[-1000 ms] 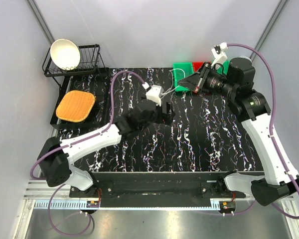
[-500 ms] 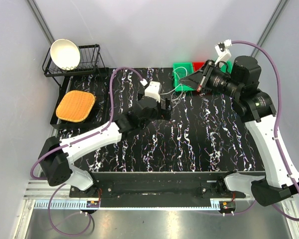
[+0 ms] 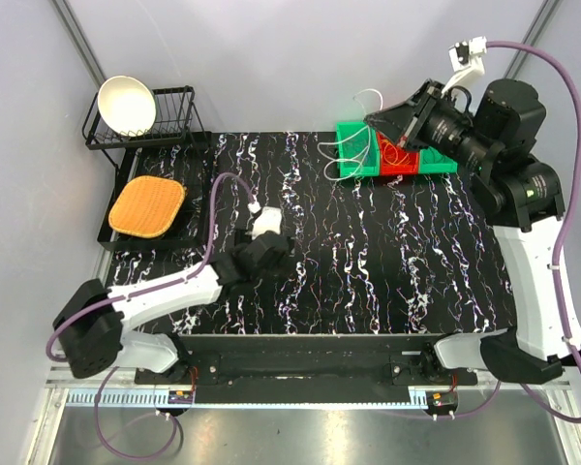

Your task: Untangle the cables

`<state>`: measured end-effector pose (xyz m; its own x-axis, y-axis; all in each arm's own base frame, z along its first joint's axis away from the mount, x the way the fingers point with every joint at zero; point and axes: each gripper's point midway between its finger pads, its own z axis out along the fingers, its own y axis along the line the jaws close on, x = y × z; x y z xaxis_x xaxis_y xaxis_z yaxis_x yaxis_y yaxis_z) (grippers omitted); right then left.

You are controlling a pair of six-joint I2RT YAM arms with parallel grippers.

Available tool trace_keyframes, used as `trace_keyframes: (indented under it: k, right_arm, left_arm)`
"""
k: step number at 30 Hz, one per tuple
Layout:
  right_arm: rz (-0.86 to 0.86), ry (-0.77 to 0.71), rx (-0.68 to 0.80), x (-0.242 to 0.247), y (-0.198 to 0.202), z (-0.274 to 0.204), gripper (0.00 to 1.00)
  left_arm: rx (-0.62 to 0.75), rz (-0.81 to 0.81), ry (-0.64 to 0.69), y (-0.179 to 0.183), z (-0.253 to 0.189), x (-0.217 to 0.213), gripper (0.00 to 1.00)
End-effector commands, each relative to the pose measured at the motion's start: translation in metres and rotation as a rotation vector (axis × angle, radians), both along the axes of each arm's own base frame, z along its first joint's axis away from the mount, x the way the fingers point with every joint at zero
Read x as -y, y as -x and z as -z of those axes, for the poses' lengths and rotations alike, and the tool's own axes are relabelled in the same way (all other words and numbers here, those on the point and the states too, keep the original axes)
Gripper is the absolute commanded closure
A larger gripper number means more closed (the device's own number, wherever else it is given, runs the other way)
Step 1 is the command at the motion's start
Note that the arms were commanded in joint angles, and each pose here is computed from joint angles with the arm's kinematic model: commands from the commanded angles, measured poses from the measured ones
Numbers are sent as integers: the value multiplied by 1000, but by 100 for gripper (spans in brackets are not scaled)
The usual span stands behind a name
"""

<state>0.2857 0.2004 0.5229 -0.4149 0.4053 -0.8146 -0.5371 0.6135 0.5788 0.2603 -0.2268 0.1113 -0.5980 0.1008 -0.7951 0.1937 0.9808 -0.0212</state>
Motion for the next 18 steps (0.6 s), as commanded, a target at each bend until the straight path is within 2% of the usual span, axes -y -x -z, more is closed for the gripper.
trace_keyframes:
  k: [1,6,18]
  right_arm:
    - [150,82,27,19,-29,0,100]
    - [315,179,8,46,-70,17,100]
    - [657,214,-86,158,-171,44,100]
  left_arm:
    - [59,-48,116,3,-19,-5,1]
    - [58,-39,147,11,-8,-11,1]
    - [77,1,170,12,-1,-7,1]
